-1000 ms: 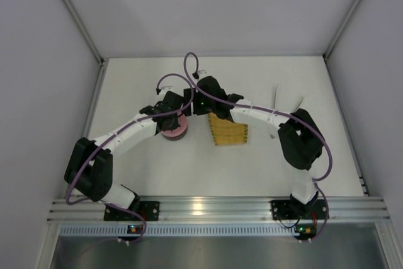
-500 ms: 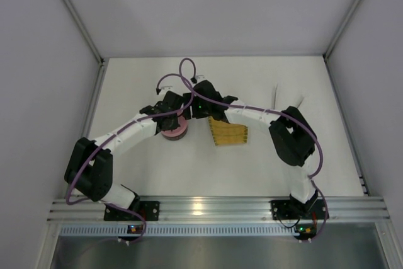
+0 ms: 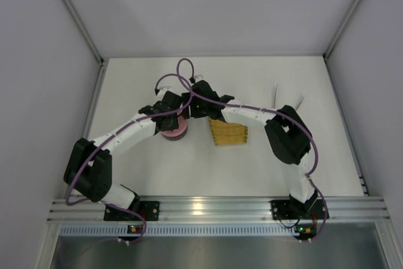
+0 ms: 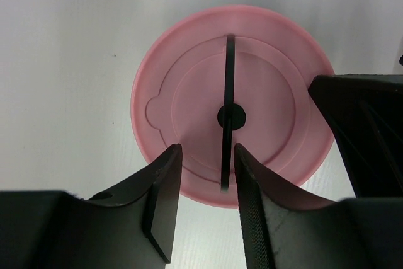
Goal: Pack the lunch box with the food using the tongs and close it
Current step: Close the box lid on the packing box.
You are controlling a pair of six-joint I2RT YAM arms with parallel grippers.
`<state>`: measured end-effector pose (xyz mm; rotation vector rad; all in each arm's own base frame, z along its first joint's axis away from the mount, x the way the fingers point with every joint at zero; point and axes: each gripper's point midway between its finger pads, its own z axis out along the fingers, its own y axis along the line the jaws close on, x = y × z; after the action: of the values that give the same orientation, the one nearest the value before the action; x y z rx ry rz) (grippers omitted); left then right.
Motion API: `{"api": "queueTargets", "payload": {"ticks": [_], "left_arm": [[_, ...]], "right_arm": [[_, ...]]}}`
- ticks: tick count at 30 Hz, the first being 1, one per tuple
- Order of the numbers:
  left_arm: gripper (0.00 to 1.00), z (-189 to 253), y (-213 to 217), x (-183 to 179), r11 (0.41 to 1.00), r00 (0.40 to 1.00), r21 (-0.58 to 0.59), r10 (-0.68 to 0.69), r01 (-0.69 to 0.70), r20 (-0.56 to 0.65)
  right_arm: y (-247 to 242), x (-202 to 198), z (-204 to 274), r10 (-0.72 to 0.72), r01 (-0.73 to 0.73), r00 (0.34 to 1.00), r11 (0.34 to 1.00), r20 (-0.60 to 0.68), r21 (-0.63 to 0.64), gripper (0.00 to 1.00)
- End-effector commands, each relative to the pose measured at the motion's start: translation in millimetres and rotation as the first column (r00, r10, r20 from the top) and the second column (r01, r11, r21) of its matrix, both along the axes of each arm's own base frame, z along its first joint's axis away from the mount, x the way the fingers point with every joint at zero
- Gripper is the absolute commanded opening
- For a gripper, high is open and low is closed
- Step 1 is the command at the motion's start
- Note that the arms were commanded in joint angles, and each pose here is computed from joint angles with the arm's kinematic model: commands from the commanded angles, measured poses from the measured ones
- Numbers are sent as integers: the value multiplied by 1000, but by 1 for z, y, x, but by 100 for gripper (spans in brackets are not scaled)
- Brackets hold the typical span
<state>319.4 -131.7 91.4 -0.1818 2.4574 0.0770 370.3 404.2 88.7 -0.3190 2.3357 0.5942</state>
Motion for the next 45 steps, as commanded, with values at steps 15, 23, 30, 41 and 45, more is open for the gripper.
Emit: {"api": "queueTargets", "payload": {"ticks": [15, 23, 30, 41, 45], "left_arm": [[64, 90, 4, 8, 998, 979, -57, -6, 18, 204], [65, 110, 19, 9, 997, 967, -31, 70, -64, 246], [60, 97, 37, 4, 988, 959, 4, 146, -151, 243], [53, 68, 42, -2, 986, 967, 17, 160, -167, 198], [54, 71, 44, -3, 984, 962, 7, 170, -176, 215]], "right_arm": [[-2, -10, 1, 17, -17, 1000, 998, -5, -56, 67], [4, -7, 14, 28, -27, 1000, 999, 9, -45, 67], [2, -9, 14, 28, -27, 1000, 998, 5, -48, 67], [4, -9, 30, 35, -34, 999, 999, 29, -20, 68], [5, -10, 38, 40, -40, 998, 999, 40, -8, 67]]}}
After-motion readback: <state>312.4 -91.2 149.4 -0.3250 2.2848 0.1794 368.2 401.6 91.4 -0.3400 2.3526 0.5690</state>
